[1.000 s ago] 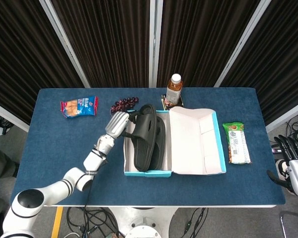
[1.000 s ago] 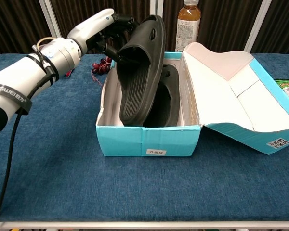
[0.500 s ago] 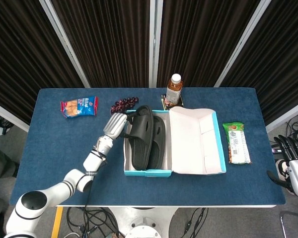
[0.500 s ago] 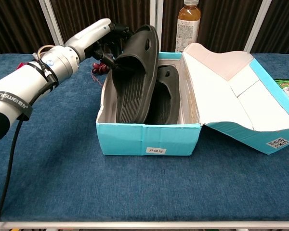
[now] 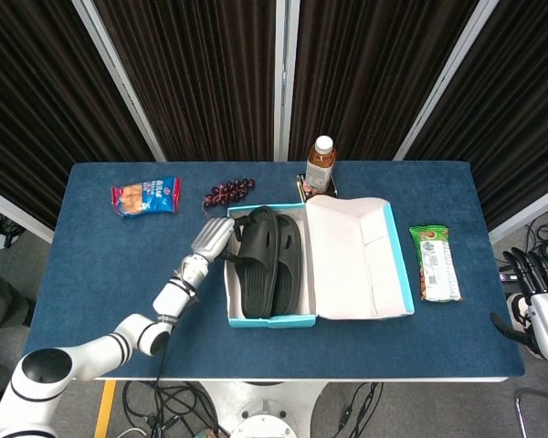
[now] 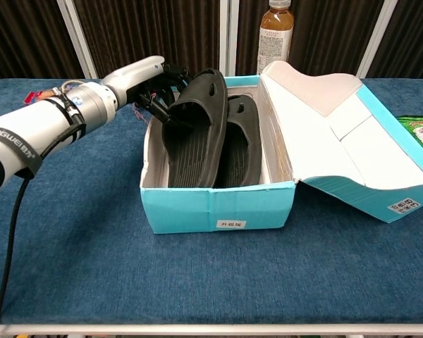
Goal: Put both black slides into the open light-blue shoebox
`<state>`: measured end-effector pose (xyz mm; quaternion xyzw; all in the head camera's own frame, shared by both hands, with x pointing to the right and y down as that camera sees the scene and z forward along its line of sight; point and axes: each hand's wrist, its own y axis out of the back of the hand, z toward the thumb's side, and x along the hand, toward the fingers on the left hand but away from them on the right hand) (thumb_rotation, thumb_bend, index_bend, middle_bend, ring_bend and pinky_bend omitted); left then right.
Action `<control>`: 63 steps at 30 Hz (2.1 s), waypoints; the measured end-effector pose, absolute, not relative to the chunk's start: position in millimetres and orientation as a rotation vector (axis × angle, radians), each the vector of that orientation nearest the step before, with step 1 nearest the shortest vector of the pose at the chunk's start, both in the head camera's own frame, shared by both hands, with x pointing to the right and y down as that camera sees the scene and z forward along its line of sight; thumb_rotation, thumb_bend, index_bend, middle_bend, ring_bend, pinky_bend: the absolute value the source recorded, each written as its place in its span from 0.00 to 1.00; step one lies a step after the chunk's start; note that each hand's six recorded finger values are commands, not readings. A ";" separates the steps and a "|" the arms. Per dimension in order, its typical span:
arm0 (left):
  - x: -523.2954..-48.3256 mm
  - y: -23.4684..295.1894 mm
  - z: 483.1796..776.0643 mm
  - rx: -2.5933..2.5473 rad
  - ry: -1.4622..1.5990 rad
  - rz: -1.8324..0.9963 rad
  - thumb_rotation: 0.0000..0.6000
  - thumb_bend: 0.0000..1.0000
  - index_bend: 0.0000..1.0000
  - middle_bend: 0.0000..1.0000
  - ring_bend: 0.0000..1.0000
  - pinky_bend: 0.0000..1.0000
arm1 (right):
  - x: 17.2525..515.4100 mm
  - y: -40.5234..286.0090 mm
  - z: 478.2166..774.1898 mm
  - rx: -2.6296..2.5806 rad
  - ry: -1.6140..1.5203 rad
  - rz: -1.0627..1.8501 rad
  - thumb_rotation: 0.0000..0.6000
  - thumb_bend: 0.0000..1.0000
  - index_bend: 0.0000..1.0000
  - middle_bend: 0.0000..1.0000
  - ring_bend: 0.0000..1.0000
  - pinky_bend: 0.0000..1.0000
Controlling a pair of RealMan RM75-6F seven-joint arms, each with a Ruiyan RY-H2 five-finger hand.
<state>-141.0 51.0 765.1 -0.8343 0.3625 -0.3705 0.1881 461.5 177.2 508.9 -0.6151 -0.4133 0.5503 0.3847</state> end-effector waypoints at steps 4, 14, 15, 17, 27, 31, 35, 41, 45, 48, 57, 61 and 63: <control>-141.5 53.2 766.2 -2.363 1.002 -1.092 1.00 0.12 0.25 0.28 0.11 0.33 | 462.5 178.1 508.9 -1.566 -1.054 1.405 1.00 0.12 0.00 0.05 0.00 0.00; -141.7 50.2 744.6 -2.316 0.863 -1.083 1.00 0.12 0.07 0.02 0.00 0.16 | 462.7 177.7 507.8 -1.569 -1.056 1.395 1.00 0.12 0.00 0.05 0.00 0.00; -142.3 50.0 740.7 -2.308 0.832 -1.084 1.00 0.12 0.07 0.02 0.00 0.16 | 462.9 177.9 507.7 -1.569 -1.057 1.395 1.00 0.12 0.00 0.05 0.00 0.00; -143.8 49.4 734.2 -2.296 0.780 -1.089 1.00 0.12 0.07 0.02 0.00 0.15 | 463.5 178.2 507.4 -1.569 -1.059 1.392 1.00 0.12 0.00 0.05 0.00 0.00; -151.6 43.3 681.8 -2.197 0.461 -1.094 1.00 0.27 0.13 0.07 0.00 0.12 | 465.4 180.1 507.6 -1.572 -1.067 1.387 1.00 0.12 0.00 0.05 0.00 0.00; -139.1 43.2 679.7 -2.171 0.349 -1.095 1.00 0.36 0.14 0.07 0.00 0.12 | 465.4 179.8 508.1 -1.573 -1.069 1.385 1.00 0.12 0.00 0.05 0.00 0.00; -128.1 43.2 686.8 -2.145 0.270 -1.111 1.00 0.38 0.14 0.08 0.00 0.12 | 465.9 179.4 508.5 -1.573 -1.069 1.388 1.00 0.12 0.00 0.05 0.00 0.00; -122.4 42.7 698.7 -2.122 0.209 -1.162 1.00 0.38 0.14 0.09 0.00 0.12 | 467.0 179.7 508.3 -1.570 -1.070 1.390 1.00 0.12 0.00 0.05 0.00 0.00; -124.5 45.0 707.9 -2.115 0.172 -1.217 1.00 0.38 0.14 0.09 0.00 0.12 | 467.1 180.0 508.6 -1.571 -1.072 1.391 1.00 0.12 0.00 0.05 0.00 0.00; -125.8 47.9 713.3 -2.113 0.156 -1.248 1.00 0.38 0.14 0.09 0.00 0.12 | 467.3 180.8 507.9 -1.569 -1.075 1.388 1.00 0.12 0.00 0.05 0.00 0.00; -141.5 42.5 683.6 -2.185 0.364 -1.210 1.00 0.38 0.14 0.09 0.00 0.12 | 468.6 182.0 507.4 -1.574 -1.083 1.384 1.00 0.12 0.00 0.05 0.00 0.00; -176.6 33.1 664.0 -2.164 0.551 -1.192 1.00 0.37 0.14 0.09 0.00 0.12 | 472.7 183.3 510.5 -1.585 -1.095 1.398 1.00 0.12 0.00 0.05 0.00 0.00; -202.0 27.2 655.5 -2.117 0.661 -1.193 1.00 0.33 0.14 0.09 0.00 0.12 | 476.4 184.0 513.5 -1.593 -1.107 1.411 1.00 0.12 0.00 0.05 0.00 0.00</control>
